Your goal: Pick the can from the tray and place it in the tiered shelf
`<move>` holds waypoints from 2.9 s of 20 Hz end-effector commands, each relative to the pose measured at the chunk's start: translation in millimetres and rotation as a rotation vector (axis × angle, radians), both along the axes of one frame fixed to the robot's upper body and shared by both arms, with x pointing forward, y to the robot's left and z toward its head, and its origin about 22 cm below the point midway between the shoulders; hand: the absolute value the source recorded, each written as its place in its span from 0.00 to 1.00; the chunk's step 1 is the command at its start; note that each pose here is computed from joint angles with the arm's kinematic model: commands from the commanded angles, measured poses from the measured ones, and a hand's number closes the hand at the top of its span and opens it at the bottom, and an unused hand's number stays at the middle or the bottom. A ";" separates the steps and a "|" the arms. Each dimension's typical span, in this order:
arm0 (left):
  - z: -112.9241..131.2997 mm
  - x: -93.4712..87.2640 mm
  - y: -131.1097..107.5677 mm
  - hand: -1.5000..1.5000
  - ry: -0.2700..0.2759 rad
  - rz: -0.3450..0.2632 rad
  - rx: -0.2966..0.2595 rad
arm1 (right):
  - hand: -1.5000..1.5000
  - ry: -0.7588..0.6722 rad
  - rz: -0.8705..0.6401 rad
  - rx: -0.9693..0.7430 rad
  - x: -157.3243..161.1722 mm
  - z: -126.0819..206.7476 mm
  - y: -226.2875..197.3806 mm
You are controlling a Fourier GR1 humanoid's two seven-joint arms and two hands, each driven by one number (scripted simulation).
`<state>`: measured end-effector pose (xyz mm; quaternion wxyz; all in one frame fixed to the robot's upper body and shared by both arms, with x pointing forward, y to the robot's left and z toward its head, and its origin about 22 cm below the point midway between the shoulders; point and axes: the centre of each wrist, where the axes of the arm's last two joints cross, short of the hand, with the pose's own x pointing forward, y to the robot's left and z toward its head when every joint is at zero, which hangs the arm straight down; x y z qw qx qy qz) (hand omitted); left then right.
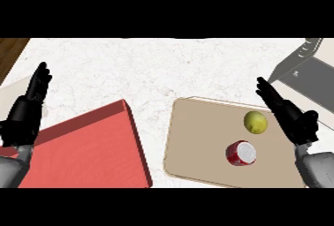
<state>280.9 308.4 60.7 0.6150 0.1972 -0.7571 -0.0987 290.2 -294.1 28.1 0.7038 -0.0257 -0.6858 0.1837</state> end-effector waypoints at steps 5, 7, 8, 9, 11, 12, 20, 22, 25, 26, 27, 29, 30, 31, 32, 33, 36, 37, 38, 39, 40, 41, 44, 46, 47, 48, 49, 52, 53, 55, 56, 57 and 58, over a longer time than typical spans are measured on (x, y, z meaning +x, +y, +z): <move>-28.8 0.5 -45.9 0.50 0.140 -0.128 -0.106 | 0.00 -0.065 -0.005 0.131 18.4 47.9 -28.5; -36.8 -6.3 -47.2 0.50 0.152 -0.114 -0.141 | 0.00 0.042 -0.135 0.716 3.8 -18.7 26.3; -36.5 -5.9 -51.6 0.50 0.154 -0.126 -0.156 | 1.00 0.053 -0.146 0.865 3.9 -24.1 40.3; -40.2 -7.5 -50.1 0.50 0.177 -0.127 -0.143 | 1.00 -0.067 -0.232 -0.226 4.0 41.7 -70.1; -43.8 -13.2 -59.6 0.50 0.194 -0.162 -0.159 | 1.00 -0.123 -0.404 -0.273 -8.7 17.3 -72.5; -43.3 -5.8 -71.7 0.50 0.204 -0.178 -0.181 | 1.00 -0.153 -0.495 -0.189 -11.7 -7.0 -57.3; -49.2 -14.3 -60.4 0.50 0.227 -0.225 -0.199 | 0.00 -0.342 -0.524 0.200 -66.4 -60.7 -73.0; -53.1 -1.7 -82.1 0.50 0.218 -0.198 -0.168 | 0.00 -0.263 -0.338 0.165 -51.5 -44.0 -78.8; -52.9 -4.5 -84.2 0.50 0.225 -0.206 -0.199 | 0.00 -0.160 -0.194 -0.001 -56.9 -19.3 -72.6; -47.8 -6.3 -86.9 0.50 0.213 -0.208 -0.177 | 0.00 -0.153 -0.192 -0.072 -46.7 -1.8 -71.8; -35.7 0.4 -68.8 0.50 0.219 -0.211 -0.173 | 0.00 -0.171 -0.179 -0.095 -41.6 18.5 -62.7; -40.1 -1.0 -84.9 0.50 0.223 -0.200 -0.178 | 0.00 -0.122 -0.145 -0.151 -46.8 37.1 -65.3; -49.9 7.1 -86.5 0.50 0.227 -0.197 -0.186 | 0.00 -0.128 -0.127 -0.154 -51.7 29.4 -51.2; -38.6 -2.6 -91.7 0.50 0.225 -0.193 -0.190 | 0.00 -0.115 -0.113 -0.167 -57.0 55.0 -41.1; -49.6 6.0 -68.8 0.50 0.235 -0.207 -0.182 | 0.00 -0.088 -0.116 -0.203 -49.5 61.2 -44.1; -51.1 -2.1 -81.4 0.50 0.223 -0.202 -0.172 | 0.00 -0.070 -0.105 -0.245 -63.5 63.3 -40.8; -55.9 -3.1 -70.2 0.50 0.238 -0.199 -0.179 | 0.00 -0.025 -0.023 -0.398 -55.8 87.6 -15.2; -60.7 -3.5 -76.4 0.50 0.242 -0.211 -0.164 | 0.00 -0.005 0.005 -0.454 -53.6 101.8 -13.4; -41.1 -4.8 -85.5 0.50 0.221 -0.222 -0.179 | 0.00 0.040 0.036 -0.504 -56.7 97.8 -12.8; -45.8 4.0 -81.3 0.50 0.218 -0.200 -0.185 | 0.00 0.061 0.068 -0.546 -61.9 96.7 -7.3; -56.6 -7.6 -74.2 0.50 0.235 -0.219 -0.179 | 0.00 0.074 0.095 -0.619 -62.9 108.5 -0.1; -52.4 -1.8 -75.0 0.50 0.237 -0.198 -0.182 | 0.00 0.073 0.094 -0.671 -63.8 122.9 -0.3; -51.7 -4.9 -77.7 0.50 0.223 -0.208 -0.173 | 0.00 0.109 0.071 -0.760 -73.6 136.5 25.6; -47.4 2.0 -67.8 0.50 0.229 -0.200 -0.178 | 0.00 0.125 0.076 -0.758 -70.8 140.3 36.1; -44.3 -3.3 -85.1 0.50 0.225 -0.221 -0.174 | 0.00 0.137 0.067 -0.770 -64.6 148.5 33.6; -41.2 12.1 -96.2 0.50 0.210 -0.198 -0.178 | 0.00 0.125 0.075 -0.735 -91.0 146.5 59.6; -45.7 -1.6 -81.4 0.50 0.214 -0.203 -0.158 | 0.00 0.125 0.067 -0.750 -81.4 129.7 44.1; -42.1 -4.9 -93.7 0.50 0.231 -0.205 -0.185 | 0.00 0.136 0.053 -0.740 -86.0 144.8 56.6; -50.9 8.0 -103.6 0.50 0.229 -0.204 -0.183 | 0.00 0.128 0.065 -0.742 -94.4 138.3 66.7; -39.4 11.8 -90.5 0.50 0.211 -0.203 -0.185 | 0.00 0.132 0.068 -0.733 -100.5 133.3 60.3; -53.6 1.8 -89.7 0.50 0.217 -0.210 -0.193 | 0.00 0.115 0.046 -0.755 -94.8 132.5 75.5; -40.4 6.3 -80.7 0.50 0.222 -0.213 -0.173 | 0.00 0.118 0.067 -0.758 -90.4 121.2 79.1; -47.6 -4.7 -95.3 0.50 0.239 -0.216 -0.169 | 0.00 0.119 0.061 -0.773 -75.9 124.1 73.4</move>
